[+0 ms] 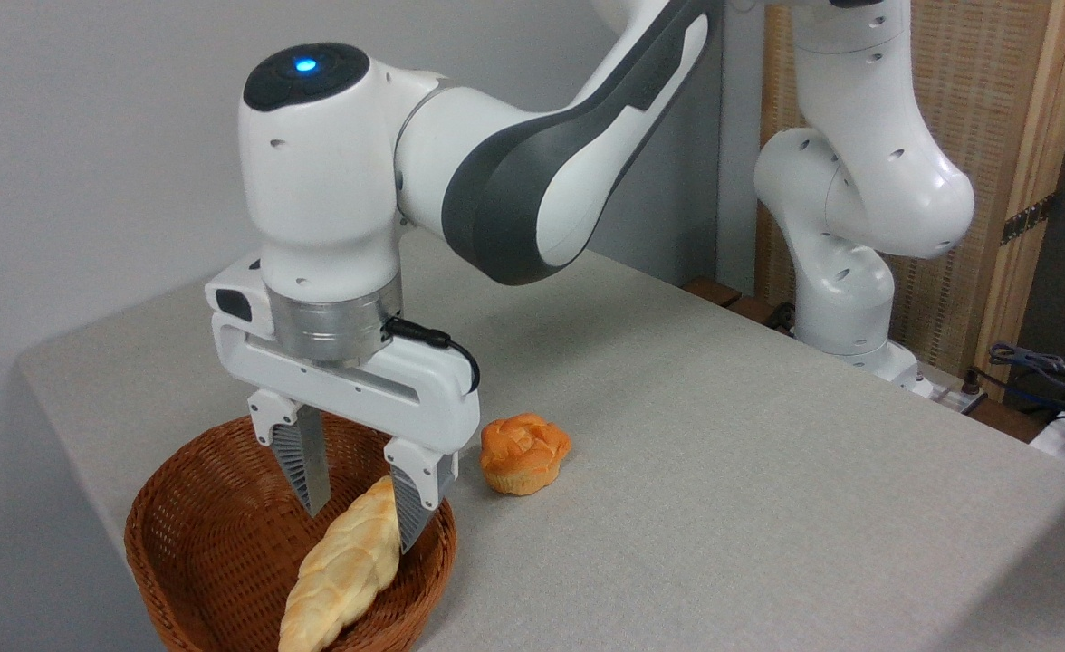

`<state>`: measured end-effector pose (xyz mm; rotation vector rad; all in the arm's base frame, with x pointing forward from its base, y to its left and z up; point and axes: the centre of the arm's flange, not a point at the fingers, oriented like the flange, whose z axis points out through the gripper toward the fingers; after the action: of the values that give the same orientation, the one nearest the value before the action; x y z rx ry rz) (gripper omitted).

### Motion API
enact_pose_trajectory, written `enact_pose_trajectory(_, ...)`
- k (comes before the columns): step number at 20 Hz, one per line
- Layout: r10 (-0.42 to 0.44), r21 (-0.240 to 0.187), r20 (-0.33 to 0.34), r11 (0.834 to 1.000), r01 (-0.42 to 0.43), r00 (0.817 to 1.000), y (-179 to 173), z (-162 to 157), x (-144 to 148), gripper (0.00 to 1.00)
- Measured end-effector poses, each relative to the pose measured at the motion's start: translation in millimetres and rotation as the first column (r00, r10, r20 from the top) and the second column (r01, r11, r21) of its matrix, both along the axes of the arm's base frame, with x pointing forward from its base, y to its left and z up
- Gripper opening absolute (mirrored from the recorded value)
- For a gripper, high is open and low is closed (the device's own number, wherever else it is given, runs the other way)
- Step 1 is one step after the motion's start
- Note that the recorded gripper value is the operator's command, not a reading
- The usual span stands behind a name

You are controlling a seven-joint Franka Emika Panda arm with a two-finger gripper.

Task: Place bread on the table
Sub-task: 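Lower the open gripper toward the braided loaf in the wicker basket, then close the gripper on the end of the braided loaf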

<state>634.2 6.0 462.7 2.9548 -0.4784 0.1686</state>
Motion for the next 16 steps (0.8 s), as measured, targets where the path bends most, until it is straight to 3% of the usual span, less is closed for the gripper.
enact_pose_trajectory(8, -0.016, -0.002, -0.032, 1.0, 0.016, 0.999, -10, -25, 6, 0.99)
enact_pose_trajectory(10, -0.016, -0.001, -0.035, 1.0, 0.016, 0.999, -10, -28, 6, 0.83)
enact_pose_trajectory(13, -0.016, 0.003, -0.035, 1.0, 0.016, 0.999, -10, -33, 8, 0.41)
enact_pose_trajectory(14, -0.016, 0.003, -0.036, 1.0, 0.016, 0.999, -10, -34, 8, 0.34)
enact_pose_trajectory(16, -0.016, 0.003, -0.036, 1.0, 0.016, 0.999, -10, -35, 9, 0.3)
